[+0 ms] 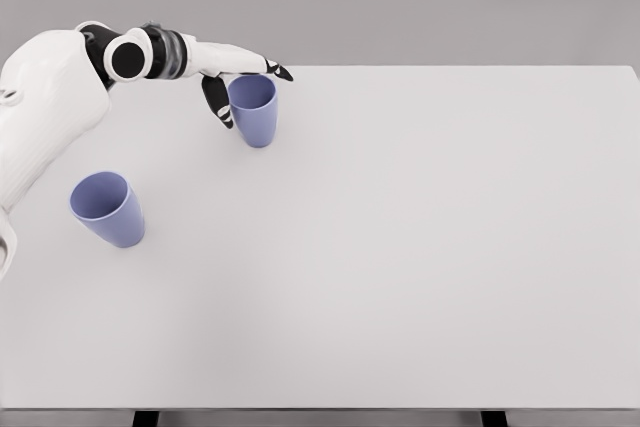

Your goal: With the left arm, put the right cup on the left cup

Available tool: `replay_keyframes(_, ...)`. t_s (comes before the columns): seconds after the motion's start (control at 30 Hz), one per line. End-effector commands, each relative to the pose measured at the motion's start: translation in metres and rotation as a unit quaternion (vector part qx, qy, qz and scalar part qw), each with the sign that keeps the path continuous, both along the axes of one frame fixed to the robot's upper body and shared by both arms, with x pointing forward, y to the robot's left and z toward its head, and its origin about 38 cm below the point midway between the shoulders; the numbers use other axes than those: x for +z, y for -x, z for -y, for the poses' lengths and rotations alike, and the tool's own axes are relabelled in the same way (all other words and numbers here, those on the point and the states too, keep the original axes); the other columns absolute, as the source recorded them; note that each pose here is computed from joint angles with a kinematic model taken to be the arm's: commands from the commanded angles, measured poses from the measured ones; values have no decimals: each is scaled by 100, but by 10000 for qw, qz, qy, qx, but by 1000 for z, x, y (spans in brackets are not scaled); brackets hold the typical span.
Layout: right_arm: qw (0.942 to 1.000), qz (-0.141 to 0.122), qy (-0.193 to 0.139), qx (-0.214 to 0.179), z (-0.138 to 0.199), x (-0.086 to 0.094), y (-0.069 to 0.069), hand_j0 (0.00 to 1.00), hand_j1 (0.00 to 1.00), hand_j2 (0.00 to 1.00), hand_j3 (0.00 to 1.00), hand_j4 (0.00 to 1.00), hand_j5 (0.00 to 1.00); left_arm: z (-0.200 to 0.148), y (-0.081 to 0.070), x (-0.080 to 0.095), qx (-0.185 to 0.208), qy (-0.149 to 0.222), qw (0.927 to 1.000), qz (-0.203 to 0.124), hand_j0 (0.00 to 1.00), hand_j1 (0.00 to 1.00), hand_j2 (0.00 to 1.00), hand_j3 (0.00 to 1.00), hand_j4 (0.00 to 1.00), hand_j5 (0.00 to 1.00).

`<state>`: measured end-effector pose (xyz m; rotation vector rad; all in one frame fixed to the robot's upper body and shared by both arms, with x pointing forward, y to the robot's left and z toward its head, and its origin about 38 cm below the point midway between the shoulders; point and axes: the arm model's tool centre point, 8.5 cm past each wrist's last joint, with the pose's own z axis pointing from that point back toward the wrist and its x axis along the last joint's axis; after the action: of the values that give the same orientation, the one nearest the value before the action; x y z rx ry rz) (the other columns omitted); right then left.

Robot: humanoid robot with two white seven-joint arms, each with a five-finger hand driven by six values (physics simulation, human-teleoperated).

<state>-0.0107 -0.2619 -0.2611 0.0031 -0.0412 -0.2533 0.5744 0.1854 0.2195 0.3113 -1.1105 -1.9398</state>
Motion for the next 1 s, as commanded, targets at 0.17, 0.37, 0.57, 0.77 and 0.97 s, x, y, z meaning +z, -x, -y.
replay_keyframes(0.17,10000,1,-3,0,0,0,-1,100,100,100,100,100,100,0,0,1,3,37,10000,3,92,92,92,92,92,92)
replay_keyframes(0.37,10000,1,-2,0,0,0,0,100,100,100,100,100,100,1,1,2,-25,49,10000,14,87,87,87,87,87,87)
replay_keyframes(0.57,10000,1,-3,0,0,0,-1,100,100,100,100,100,100,0,1,2,-18,44,10000,18,81,81,81,81,81,81)
replay_keyframes(0.77,10000,-6,-3,-1,0,0,0,100,100,100,100,100,100,-1,0,4,-9,47,10000,32,77,77,77,77,77,77)
replay_keyframes(0.97,10000,-6,-2,-1,0,0,0,100,100,100,100,100,100,0,0,8,-50,95,9999,72,75,75,75,75,75,75)
